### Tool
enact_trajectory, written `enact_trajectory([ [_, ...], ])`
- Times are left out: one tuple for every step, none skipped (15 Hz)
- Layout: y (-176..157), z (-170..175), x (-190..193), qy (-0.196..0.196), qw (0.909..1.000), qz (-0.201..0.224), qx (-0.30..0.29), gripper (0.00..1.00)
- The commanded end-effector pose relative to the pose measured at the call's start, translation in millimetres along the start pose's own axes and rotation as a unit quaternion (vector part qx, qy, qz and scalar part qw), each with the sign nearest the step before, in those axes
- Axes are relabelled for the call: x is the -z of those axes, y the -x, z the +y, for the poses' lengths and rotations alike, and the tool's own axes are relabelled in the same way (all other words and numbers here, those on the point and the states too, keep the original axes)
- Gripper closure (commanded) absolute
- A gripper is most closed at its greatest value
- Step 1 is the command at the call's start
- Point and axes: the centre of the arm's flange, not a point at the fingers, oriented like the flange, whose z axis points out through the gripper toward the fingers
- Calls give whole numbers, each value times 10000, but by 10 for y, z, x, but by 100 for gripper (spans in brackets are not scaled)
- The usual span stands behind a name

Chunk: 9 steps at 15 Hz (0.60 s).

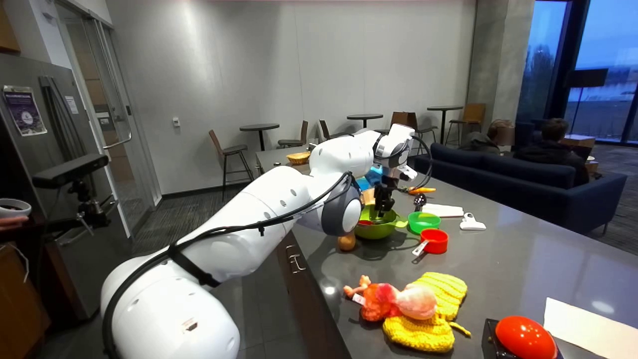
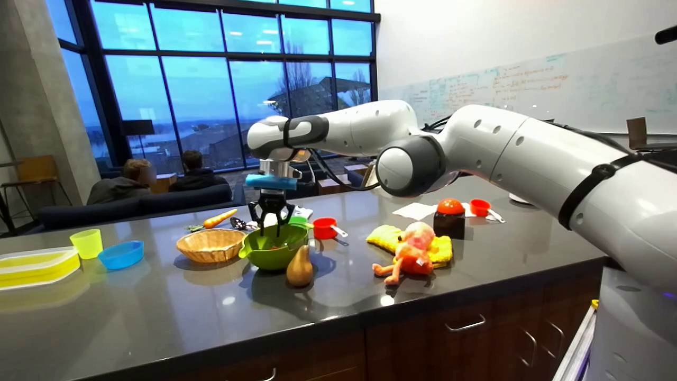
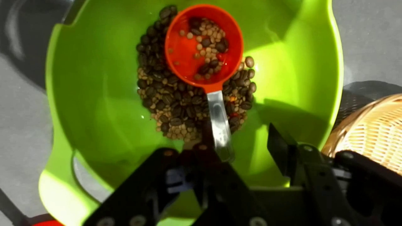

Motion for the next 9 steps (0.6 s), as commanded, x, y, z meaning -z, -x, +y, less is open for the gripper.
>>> enact_trajectory([
  [-244,-246,123,78,9999,61,128,19],
  [-236,-239,130,138,9997,71,176,13],
  [-223,-231,127,280,9993,110,206,5],
  [-207,-206,116,444,9987,128,220,0],
  [-202,-141,110,586,9980,146,186,0],
  [-200,-80,118,684,9975,148,138,0],
  [-206,14,126,779,9968,158,71,0],
  [-216,71,132,879,9960,168,-4,0],
  [-225,99,139,974,9951,178,-67,0],
])
